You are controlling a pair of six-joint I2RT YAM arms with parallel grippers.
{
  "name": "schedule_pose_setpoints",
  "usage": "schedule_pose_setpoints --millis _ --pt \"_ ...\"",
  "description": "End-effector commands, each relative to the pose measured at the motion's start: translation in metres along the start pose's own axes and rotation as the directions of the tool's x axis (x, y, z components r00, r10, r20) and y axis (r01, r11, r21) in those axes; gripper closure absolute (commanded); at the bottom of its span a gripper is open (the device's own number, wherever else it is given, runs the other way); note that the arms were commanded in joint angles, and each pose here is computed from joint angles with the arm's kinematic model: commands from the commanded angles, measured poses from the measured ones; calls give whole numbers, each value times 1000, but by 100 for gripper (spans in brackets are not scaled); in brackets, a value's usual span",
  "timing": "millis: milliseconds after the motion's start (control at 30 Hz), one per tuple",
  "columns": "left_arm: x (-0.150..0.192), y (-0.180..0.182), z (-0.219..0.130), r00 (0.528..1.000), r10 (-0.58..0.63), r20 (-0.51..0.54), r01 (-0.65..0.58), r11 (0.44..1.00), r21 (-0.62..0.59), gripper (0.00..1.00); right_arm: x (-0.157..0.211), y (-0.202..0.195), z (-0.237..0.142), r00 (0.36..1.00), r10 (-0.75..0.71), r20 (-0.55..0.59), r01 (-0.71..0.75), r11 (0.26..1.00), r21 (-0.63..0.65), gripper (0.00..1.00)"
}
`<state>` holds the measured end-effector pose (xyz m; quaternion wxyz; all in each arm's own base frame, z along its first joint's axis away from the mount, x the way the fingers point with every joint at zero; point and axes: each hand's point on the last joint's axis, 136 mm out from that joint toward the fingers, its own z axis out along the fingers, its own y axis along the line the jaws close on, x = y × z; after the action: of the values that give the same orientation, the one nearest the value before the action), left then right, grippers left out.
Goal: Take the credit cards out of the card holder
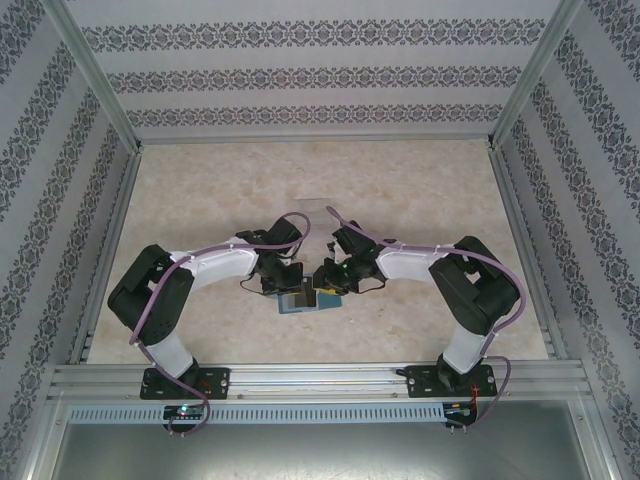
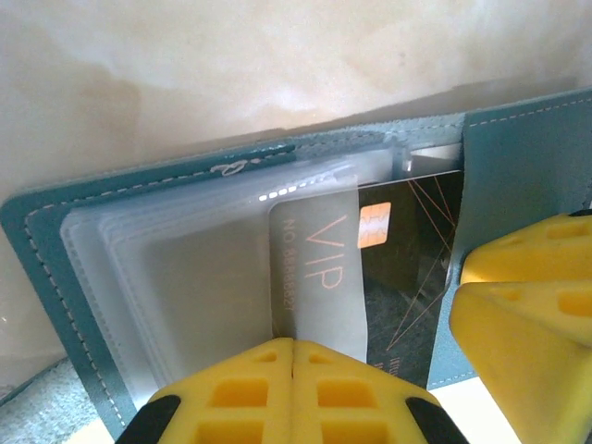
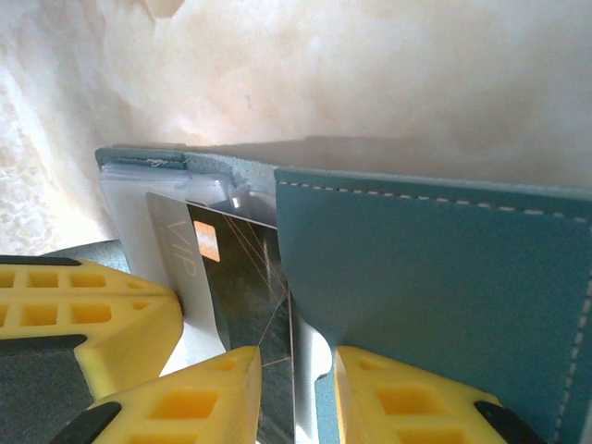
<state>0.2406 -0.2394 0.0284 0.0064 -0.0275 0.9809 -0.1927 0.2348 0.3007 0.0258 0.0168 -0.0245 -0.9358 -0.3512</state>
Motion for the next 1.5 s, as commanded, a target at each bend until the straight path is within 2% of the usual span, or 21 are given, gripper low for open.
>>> schedule_pose_setpoints --millis 0,633,967,1167,1467 --pt "16 22 9 999 2 -46 -6 997 -82 96 3 -4 9 1000 4 -30 -5 999 -33 72" --pt "17 23 13 999 -3 -52 -1 997 -81 96 4 1 20 997 7 -74 -14 996 -84 74" --pt "17 23 14 999 -3 -53 -2 997 -83 96 10 2 18 993 -63 -102 64 998 -1 74" --pt "17 22 13 999 2 -51 -6 997 -79 96 11 18 15 991 -86 -106 79 995 -63 75" --pt "16 22 10 999 4 -45 -8 997 -83 96 7 28 4 992 -106 -66 100 992 -83 80"
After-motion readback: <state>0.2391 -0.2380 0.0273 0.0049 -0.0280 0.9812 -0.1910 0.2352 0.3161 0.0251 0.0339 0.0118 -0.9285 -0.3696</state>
